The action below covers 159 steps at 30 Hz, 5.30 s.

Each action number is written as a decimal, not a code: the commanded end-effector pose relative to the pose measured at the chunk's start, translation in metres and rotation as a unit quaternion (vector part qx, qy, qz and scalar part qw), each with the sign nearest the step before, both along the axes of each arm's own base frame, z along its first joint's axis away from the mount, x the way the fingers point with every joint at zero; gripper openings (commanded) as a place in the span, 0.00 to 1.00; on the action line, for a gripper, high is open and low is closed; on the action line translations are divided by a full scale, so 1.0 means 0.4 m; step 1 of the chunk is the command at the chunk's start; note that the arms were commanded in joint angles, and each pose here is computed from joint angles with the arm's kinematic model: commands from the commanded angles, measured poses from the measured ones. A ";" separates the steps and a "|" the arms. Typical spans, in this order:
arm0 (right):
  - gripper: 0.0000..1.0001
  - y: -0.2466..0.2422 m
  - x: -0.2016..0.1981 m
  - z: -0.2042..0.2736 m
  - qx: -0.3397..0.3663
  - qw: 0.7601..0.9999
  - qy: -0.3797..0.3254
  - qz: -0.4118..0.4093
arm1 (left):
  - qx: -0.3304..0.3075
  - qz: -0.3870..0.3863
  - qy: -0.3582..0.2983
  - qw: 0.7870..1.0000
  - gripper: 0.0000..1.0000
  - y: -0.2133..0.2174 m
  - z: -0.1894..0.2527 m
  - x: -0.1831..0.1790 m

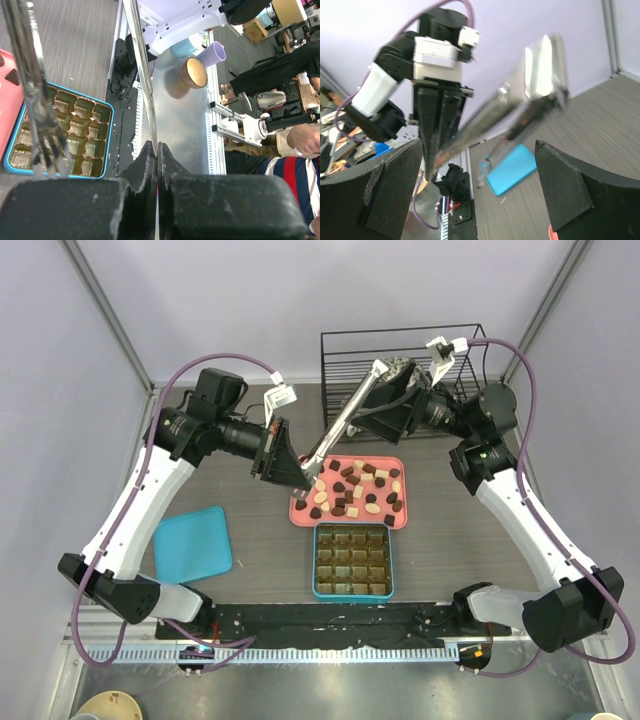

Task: Pack the chocolate
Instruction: Pick up the clamp from the packing box, then pick up the fake chocolate from the plate.

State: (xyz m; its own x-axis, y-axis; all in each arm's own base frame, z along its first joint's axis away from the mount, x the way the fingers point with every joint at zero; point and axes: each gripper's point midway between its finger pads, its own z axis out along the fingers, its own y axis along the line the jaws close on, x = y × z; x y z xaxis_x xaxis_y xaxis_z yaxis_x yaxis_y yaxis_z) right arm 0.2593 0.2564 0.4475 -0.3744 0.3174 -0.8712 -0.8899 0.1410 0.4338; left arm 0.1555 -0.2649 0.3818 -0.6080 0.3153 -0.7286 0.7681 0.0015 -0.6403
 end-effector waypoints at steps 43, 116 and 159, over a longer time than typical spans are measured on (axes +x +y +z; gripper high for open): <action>0.35 0.079 -0.060 -0.026 -0.010 1.000 -0.006 0.023 | 0.051 -0.081 -0.039 0.995 0.02 0.031 -0.052 -0.112; 0.01 0.203 0.411 -0.502 -0.265 0.896 -0.061 -0.352 | 0.504 0.415 -0.098 0.751 0.98 0.520 -0.665 0.575; 0.46 0.239 0.360 -0.604 -0.239 0.921 -0.097 -0.293 | 0.510 0.412 -0.130 0.744 0.97 0.548 -0.621 0.524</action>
State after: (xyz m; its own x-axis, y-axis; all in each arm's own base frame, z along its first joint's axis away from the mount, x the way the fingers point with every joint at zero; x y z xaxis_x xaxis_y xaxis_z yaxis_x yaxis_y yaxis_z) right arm 0.3961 0.3479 0.1715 -0.1963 -0.0819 -0.9771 -0.6504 0.7566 0.0672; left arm 0.3609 -0.0479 0.1143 -0.8165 0.3731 -0.4406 0.3377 0.9276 0.1596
